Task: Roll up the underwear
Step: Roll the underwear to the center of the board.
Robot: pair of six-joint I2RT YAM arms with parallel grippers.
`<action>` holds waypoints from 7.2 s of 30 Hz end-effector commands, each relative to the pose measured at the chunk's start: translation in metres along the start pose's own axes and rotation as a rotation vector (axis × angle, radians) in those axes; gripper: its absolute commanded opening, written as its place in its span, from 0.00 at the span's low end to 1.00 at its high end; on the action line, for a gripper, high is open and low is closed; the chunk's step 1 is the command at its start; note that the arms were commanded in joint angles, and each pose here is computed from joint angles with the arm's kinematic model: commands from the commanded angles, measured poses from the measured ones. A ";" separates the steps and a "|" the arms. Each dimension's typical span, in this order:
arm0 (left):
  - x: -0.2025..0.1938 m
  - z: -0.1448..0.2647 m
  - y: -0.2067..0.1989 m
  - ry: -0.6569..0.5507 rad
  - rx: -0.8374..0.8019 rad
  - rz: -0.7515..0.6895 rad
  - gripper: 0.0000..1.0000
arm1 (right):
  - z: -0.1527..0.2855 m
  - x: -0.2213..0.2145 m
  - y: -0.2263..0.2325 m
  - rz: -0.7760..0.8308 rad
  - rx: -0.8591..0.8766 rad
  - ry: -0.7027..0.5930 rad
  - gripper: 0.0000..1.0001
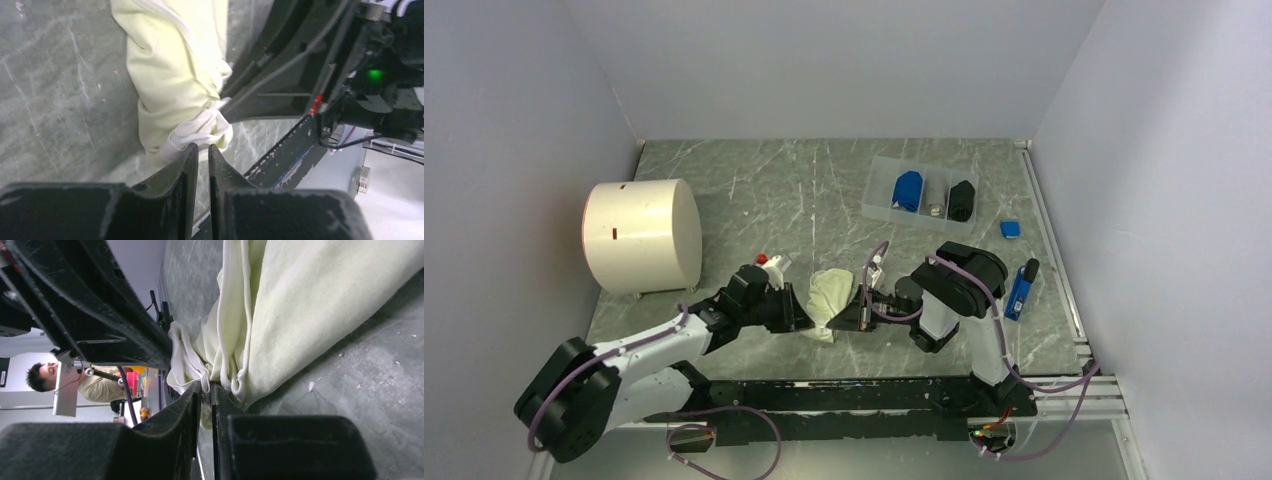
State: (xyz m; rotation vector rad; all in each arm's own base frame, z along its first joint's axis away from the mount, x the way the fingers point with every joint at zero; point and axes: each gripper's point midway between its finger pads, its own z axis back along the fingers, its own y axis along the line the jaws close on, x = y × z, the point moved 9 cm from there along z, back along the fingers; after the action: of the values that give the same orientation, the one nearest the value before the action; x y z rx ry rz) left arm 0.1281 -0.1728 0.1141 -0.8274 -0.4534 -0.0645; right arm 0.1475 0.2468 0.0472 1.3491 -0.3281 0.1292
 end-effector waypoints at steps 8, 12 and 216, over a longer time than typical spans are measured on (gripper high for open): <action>0.002 -0.015 0.012 -0.030 0.071 -0.010 0.18 | 0.014 0.001 0.013 0.126 0.002 -0.026 0.43; 0.004 -0.017 0.009 -0.033 0.043 -0.023 0.18 | 0.019 0.007 0.018 0.246 -0.085 -0.035 0.50; 0.012 0.000 0.006 -0.122 -0.086 0.190 0.49 | -0.003 0.004 -0.007 0.086 -0.153 0.113 0.17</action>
State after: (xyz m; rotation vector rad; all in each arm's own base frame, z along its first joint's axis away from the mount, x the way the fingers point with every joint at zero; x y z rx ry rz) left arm 0.1350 -0.1613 0.1078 -0.8964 -0.4544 0.2256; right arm 0.1479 0.2512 0.0516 1.2278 -0.3003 0.3023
